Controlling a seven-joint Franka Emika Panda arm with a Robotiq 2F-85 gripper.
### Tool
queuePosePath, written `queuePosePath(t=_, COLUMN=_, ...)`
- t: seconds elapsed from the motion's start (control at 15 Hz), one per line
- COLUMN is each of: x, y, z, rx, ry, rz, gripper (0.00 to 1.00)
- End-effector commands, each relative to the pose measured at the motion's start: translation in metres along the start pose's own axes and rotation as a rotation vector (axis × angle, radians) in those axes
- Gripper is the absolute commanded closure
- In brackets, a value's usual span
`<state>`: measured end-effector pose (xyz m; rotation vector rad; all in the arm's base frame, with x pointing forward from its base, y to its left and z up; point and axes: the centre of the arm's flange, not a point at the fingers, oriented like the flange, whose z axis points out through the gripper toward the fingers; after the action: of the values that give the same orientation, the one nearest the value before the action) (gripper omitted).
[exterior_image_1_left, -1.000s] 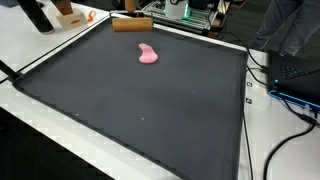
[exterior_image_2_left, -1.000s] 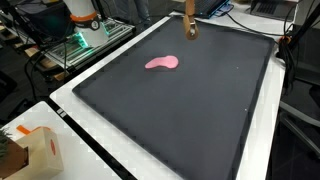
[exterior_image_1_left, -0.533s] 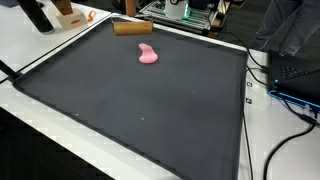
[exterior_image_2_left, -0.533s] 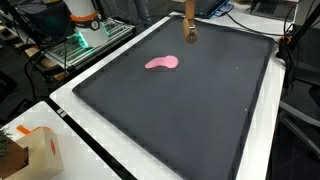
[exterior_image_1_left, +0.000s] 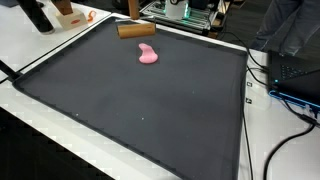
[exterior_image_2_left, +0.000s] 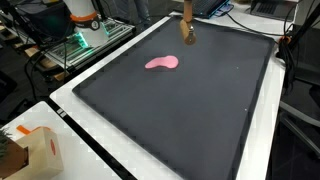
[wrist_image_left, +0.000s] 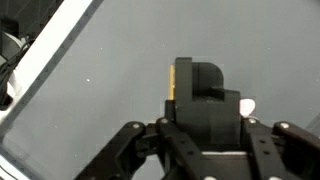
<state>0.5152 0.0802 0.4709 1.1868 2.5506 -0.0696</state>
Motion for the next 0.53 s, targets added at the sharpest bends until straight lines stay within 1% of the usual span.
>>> queuePosePath(t=0.0, x=0.008, y=-0.031, z=0.022, rx=-0.050, ry=0.073, rz=-0.158, gripper=0.76)
queuePosePath(t=0.13, x=0.011, y=-0.046, z=0.038, rx=-0.064, ry=0.098, rz=-0.215, gripper=0.76)
queuePosePath(t=0.47, x=0.014, y=-0.082, z=0.079, rx=-0.052, ry=0.094, rz=-0.282, gripper=0.76)
